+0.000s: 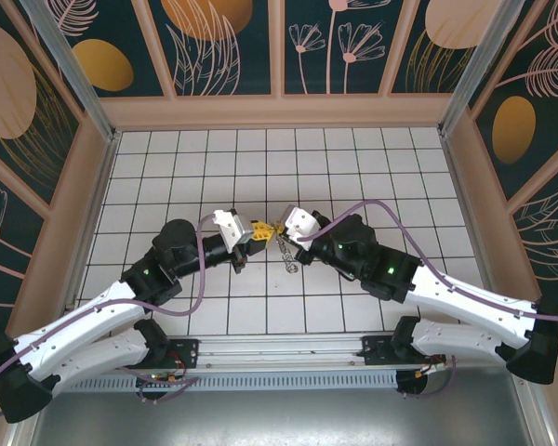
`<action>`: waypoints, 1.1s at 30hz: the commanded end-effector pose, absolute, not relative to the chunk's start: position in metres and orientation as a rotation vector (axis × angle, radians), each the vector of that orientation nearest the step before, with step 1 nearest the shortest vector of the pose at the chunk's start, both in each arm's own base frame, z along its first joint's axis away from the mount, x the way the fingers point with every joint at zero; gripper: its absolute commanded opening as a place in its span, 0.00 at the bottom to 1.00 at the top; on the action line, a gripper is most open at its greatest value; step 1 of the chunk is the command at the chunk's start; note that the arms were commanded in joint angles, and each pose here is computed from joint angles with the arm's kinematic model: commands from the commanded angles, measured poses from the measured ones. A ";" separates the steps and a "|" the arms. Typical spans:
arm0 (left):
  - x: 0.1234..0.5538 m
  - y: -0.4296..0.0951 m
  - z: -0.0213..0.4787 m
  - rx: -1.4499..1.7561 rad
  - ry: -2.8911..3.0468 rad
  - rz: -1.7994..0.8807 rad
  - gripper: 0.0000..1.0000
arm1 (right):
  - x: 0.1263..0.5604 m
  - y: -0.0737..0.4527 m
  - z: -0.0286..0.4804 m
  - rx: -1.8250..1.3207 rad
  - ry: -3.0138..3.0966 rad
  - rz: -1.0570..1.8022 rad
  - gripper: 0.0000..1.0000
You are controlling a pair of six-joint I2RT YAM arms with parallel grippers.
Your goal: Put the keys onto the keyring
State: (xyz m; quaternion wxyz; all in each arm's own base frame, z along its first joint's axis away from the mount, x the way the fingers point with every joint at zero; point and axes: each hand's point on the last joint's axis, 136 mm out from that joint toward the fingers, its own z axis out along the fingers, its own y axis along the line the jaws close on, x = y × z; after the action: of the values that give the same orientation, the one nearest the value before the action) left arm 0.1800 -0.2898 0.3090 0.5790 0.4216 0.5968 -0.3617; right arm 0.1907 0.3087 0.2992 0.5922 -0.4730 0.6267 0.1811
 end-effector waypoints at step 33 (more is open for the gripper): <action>0.210 -0.279 0.273 0.882 1.600 -0.708 0.72 | 0.228 0.294 0.329 -1.030 1.488 0.284 0.00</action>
State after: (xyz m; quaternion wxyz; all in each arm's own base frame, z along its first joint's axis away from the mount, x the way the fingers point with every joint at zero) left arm 0.2010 -0.2894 0.2821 0.5532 0.4043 0.6535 -0.3216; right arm 0.2118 0.3008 0.3127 0.5986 -0.4717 0.6342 0.1303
